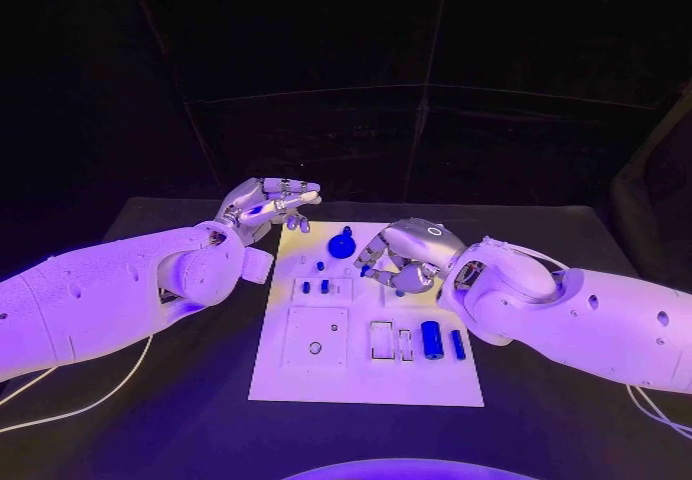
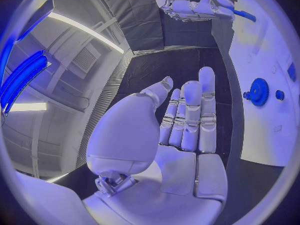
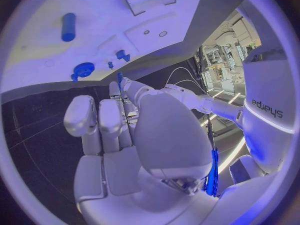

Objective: Assemble the parts on the task board

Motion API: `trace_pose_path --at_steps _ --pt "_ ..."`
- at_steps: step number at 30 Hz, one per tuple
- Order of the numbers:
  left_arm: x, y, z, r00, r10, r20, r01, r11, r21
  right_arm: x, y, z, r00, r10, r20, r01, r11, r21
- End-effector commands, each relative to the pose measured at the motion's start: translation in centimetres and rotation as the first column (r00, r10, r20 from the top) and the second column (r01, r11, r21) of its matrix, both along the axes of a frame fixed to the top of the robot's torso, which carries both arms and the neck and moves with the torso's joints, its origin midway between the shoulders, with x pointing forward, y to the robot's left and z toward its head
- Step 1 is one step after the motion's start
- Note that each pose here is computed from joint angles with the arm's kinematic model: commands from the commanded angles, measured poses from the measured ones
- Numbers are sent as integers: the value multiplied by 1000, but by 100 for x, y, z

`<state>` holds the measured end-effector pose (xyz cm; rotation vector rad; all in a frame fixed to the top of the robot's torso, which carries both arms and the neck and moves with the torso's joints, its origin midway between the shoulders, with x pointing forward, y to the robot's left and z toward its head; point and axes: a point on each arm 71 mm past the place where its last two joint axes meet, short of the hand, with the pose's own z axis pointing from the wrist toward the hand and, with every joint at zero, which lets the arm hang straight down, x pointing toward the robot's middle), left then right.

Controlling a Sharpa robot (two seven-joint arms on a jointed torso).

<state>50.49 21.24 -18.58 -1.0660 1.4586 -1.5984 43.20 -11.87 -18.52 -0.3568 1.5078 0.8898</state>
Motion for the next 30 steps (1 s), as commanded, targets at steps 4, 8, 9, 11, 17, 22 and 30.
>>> trace_pose_path --at_steps 4,8,9,11,17,22,30 --pt "-8 -29 17 1000 -15 4 15 1000 -13 -114 190 -246 996 67 -62 -65 998 20" --pt "-8 -31 18 1000 -15 4 15 1000 -13 -174 328 -406 991 94 -94 -95 995 -10" --pt "-8 -33 18 1000 -16 4 16 1000 -14 -182 355 -435 990 97 -99 -99 995 -17" --pt "-8 -38 18 1000 -17 4 17 1000 -14 -190 388 -469 990 101 -104 -104 994 -27" --pt "-7 -51 18 1000 -21 4 21 1000 -15 -193 455 -561 990 97 -107 -104 993 -59" --pt "-2 -48 16 1000 -20 4 20 1000 -15 -192 501 -596 989 98 -110 -106 992 -71" --pt "2 -49 14 1000 -21 4 21 1000 -15 -200 539 -631 988 100 -114 -112 988 -106"
